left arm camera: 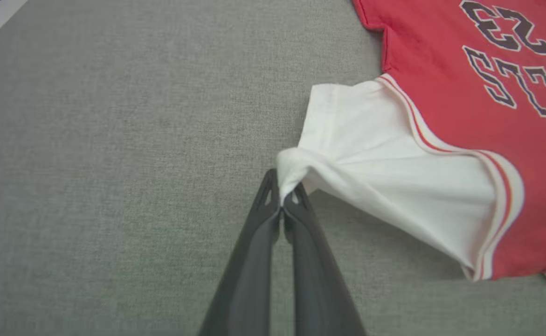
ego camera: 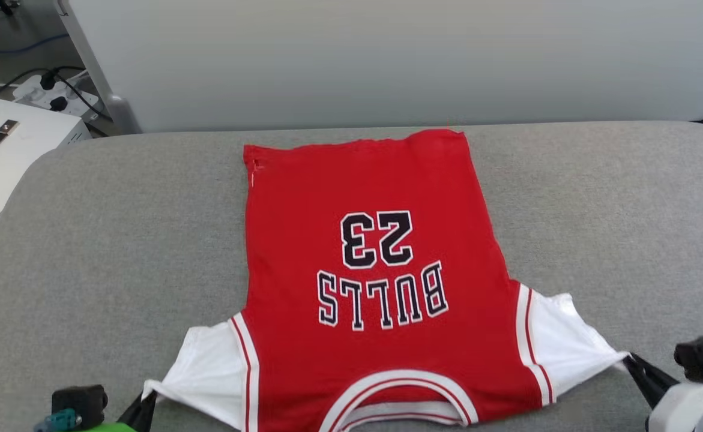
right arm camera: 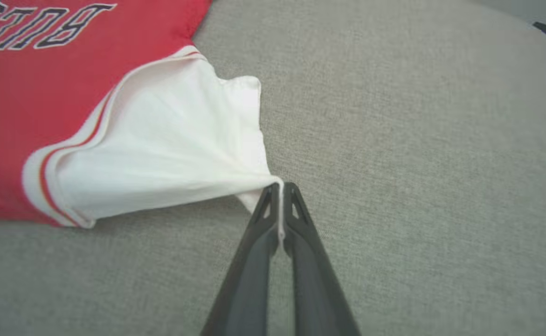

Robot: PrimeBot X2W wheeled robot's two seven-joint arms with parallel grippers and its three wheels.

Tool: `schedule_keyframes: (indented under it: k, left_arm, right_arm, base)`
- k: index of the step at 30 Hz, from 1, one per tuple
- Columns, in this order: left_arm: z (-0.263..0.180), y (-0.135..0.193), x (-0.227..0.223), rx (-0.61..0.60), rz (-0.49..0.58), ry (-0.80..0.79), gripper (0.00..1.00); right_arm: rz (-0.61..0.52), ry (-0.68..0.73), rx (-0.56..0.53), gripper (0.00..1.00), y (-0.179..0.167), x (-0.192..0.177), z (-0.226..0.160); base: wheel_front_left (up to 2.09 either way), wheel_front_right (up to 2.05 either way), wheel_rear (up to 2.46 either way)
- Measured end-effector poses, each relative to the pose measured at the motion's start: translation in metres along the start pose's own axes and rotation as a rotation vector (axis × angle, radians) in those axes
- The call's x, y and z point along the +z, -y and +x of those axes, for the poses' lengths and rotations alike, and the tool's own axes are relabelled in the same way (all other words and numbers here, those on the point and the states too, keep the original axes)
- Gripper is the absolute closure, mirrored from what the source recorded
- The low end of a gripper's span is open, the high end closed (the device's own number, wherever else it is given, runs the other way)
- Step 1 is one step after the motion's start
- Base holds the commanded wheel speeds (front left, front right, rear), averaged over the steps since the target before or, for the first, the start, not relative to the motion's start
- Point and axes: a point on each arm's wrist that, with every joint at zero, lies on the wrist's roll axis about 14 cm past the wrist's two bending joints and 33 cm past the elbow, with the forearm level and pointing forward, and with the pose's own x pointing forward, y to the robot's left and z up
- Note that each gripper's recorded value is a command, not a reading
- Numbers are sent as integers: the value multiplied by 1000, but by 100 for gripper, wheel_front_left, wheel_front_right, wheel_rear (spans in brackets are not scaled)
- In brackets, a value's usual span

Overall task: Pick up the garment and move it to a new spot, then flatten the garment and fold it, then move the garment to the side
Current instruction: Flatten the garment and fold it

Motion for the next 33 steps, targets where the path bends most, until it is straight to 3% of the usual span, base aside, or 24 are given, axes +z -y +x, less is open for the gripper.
schedule_keyframes:
  k: [11, 13, 14, 21, 29, 33]
  left_arm:
    - [-11, -6, -25, 35, -31, -38, 100]
    - [-10, -5, -25, 32, -18, -34, 100]
    - [-10, -5, -25, 29, -17, -32, 100]
    - [-4, 2, -9, 9, 0, 19, 100]
    - [12, 15, 30, -28, 29, 132, 100]
    - [21, 15, 48, -25, 39, 179, 100]
  right_arm:
    - [95, -220, 17, 100, -27, -59, -42]
    - [95, -234, 16, 50, -28, -58, -42]
    - [92, -233, 13, 0, -27, -56, -42]
    - [8, -129, -61, 0, 7, -3, -29]
    - [-112, 249, -109, 0, 34, 162, 16]
    - [-120, 286, -51, 0, 18, 215, 52]
  base:
    - [0, 0, 0]
    - [0, 0, 0]
    - [0, 0, 0]
    - [0, 0, 0]
    - [0, 0, 0]
    - [0, 0, 0]
